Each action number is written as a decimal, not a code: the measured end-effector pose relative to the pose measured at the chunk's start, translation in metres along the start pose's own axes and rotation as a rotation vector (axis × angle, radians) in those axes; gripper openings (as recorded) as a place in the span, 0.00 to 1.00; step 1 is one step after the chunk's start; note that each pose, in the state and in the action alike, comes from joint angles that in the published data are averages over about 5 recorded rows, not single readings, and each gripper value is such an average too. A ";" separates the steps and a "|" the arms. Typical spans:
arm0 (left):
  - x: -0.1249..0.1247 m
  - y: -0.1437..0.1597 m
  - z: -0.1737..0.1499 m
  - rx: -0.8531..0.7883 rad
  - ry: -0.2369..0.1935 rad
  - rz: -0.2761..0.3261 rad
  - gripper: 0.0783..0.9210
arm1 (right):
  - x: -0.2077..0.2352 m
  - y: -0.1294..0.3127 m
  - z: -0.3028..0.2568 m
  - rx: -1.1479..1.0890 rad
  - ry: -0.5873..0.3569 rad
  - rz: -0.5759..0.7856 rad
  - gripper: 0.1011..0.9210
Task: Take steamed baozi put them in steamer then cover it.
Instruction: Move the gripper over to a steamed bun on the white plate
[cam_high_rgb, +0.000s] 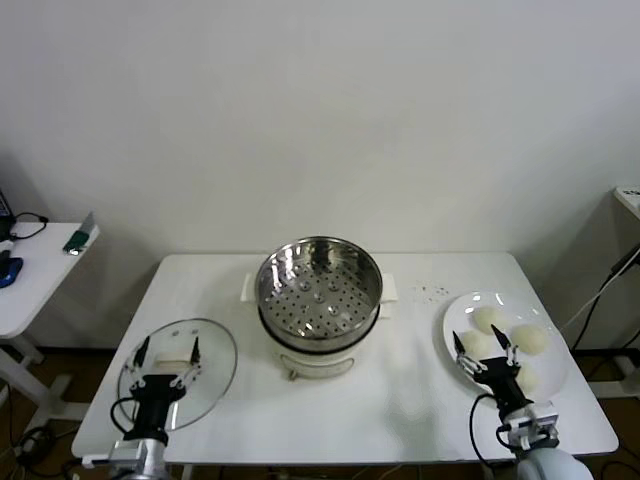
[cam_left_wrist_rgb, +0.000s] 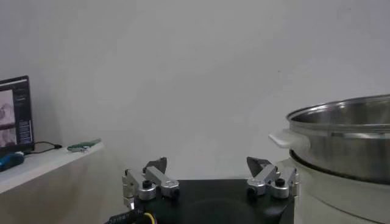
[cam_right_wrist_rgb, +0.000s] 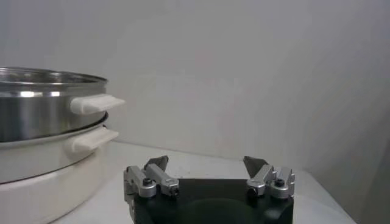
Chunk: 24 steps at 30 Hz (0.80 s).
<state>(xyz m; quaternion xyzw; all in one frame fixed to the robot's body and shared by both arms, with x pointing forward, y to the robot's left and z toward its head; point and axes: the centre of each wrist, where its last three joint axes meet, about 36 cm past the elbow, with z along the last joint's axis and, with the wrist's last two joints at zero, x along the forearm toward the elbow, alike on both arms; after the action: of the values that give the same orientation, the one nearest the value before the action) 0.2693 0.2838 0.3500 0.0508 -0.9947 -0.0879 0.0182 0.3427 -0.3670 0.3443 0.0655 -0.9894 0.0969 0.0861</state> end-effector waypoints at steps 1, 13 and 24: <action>0.000 0.000 0.000 -0.001 -0.001 0.001 0.88 | -0.001 -0.003 -0.002 0.013 0.005 -0.009 0.88; 0.002 0.000 -0.005 -0.016 -0.023 0.036 0.88 | -0.041 -0.115 -0.059 0.396 0.211 -0.332 0.88; -0.004 -0.002 -0.005 -0.032 -0.013 0.064 0.88 | -0.097 -0.198 -0.119 0.730 0.461 -0.602 0.88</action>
<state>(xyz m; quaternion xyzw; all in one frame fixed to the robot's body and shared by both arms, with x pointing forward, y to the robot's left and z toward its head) 0.2738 0.2809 0.3547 0.0181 -0.9944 -0.1033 0.0154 0.4850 -0.5248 0.4771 0.3497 -0.7841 0.4179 0.2970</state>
